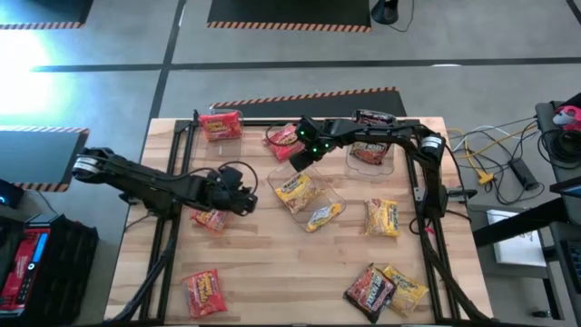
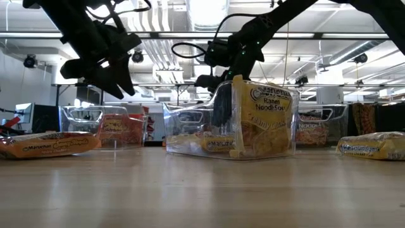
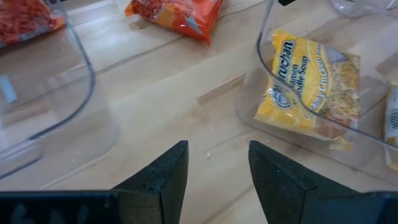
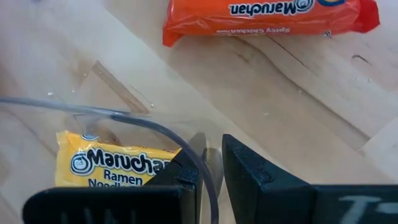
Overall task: Sort Maruchan noodles
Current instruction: Adjust the center transparent bin
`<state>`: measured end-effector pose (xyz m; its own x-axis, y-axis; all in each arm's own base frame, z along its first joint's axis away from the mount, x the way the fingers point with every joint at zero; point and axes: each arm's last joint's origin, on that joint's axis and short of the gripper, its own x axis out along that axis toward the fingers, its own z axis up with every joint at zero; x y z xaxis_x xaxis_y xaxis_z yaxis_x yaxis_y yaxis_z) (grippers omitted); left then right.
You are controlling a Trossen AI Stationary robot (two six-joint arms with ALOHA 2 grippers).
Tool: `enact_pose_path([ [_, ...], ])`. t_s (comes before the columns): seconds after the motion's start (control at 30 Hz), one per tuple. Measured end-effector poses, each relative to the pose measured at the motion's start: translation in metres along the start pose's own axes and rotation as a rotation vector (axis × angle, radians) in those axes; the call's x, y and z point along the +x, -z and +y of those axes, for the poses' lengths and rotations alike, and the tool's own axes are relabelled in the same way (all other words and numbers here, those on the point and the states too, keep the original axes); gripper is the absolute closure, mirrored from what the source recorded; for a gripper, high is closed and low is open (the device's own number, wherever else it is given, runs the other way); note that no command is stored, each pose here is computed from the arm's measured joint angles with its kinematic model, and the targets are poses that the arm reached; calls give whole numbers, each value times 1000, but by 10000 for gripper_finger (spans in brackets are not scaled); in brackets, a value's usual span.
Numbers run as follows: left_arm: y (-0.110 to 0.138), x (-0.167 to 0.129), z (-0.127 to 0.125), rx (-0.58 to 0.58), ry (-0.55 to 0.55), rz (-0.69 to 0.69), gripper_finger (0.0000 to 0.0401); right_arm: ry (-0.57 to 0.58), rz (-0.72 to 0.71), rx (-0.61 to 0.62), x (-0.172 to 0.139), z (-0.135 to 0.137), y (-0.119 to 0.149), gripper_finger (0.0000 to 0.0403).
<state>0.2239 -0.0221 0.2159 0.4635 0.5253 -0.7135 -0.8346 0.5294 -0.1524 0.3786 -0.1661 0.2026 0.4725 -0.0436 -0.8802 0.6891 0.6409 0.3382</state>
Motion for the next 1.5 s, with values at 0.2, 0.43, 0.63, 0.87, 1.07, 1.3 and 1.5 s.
enact_pose_path([
  [0.2, -1, -6, 8, 17, -22, 7, 249, 7, 15, 87, 0, 0, 2, 360],
  [0.43, -2, -9, 10, 17, -25, 3, 249, 15, 25, 218, -1, 0, 3, 360],
  [0.63, -1, -8, 11, 3, -33, -1, 249, 51, 85, 280, -1, -1, 11, 360],
  [0.87, 0, -7, 12, -1, -40, -7, 249, 107, 168, 281, -1, 1, 23, 360],
  [1.07, 0, -7, 13, 1, -43, -9, 249, 103, 190, 227, -4, 13, 32, 360],
  [1.3, 0, -7, 13, 1, -45, -9, 249, 113, 197, 156, -28, 18, 38, 360],
  [1.5, -1, -7, 12, -4, -39, -13, 249, 118, 136, 141, -35, 19, 35, 360],
])
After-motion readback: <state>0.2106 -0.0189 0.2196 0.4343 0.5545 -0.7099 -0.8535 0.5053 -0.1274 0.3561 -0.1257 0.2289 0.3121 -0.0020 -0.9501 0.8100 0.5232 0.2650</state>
